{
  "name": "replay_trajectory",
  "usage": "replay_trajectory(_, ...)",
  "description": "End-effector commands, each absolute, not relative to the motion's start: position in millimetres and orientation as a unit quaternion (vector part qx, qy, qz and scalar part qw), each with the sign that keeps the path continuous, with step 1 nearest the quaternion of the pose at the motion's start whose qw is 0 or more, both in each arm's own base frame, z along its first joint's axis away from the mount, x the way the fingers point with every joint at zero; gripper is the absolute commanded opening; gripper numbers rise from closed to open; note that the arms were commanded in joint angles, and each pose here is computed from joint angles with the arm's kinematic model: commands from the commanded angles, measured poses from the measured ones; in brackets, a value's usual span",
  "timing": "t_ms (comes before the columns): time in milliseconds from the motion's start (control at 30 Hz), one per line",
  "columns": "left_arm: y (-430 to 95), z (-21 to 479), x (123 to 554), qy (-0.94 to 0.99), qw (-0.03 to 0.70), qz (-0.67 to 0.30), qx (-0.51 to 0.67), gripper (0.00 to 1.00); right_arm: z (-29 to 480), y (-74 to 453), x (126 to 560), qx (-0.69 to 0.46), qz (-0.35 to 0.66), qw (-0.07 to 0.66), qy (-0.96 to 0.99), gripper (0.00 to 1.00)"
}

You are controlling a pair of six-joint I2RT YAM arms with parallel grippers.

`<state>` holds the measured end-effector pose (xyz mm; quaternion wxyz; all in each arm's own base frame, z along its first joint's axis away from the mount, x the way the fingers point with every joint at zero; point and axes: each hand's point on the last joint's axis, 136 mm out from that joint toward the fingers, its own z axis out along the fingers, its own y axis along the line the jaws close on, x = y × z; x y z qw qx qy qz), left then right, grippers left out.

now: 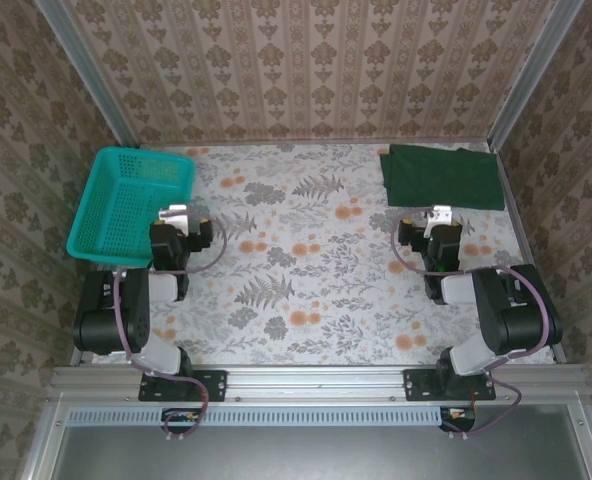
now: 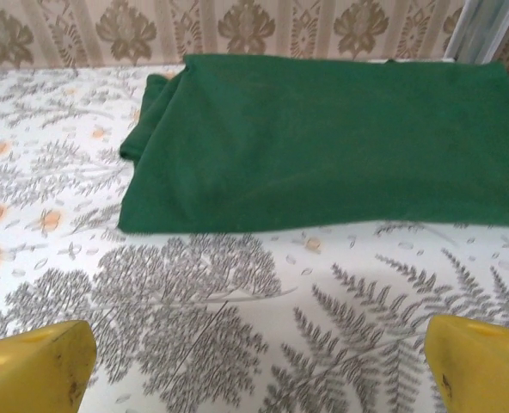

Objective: Fold and stack the t-shirts

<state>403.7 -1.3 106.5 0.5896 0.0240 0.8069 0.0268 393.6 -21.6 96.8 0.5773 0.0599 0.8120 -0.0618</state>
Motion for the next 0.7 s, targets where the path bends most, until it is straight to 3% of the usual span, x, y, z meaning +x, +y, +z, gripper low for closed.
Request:
replay_trajectory(0, 0.4, 93.9, 399.8, 0.823, 0.567, 0.032, 0.031, 1.0, 99.6, -17.2, 397.7, 0.059, -0.041, 0.58, 0.811, 1.0)
replay_trajectory(667, -0.6, 94.3, 400.2, 0.822, 0.567, 0.037, 0.033, 1.0, 99.5, -16.6, 396.5, 0.058, -0.04, 0.582, 0.81, 1.0)
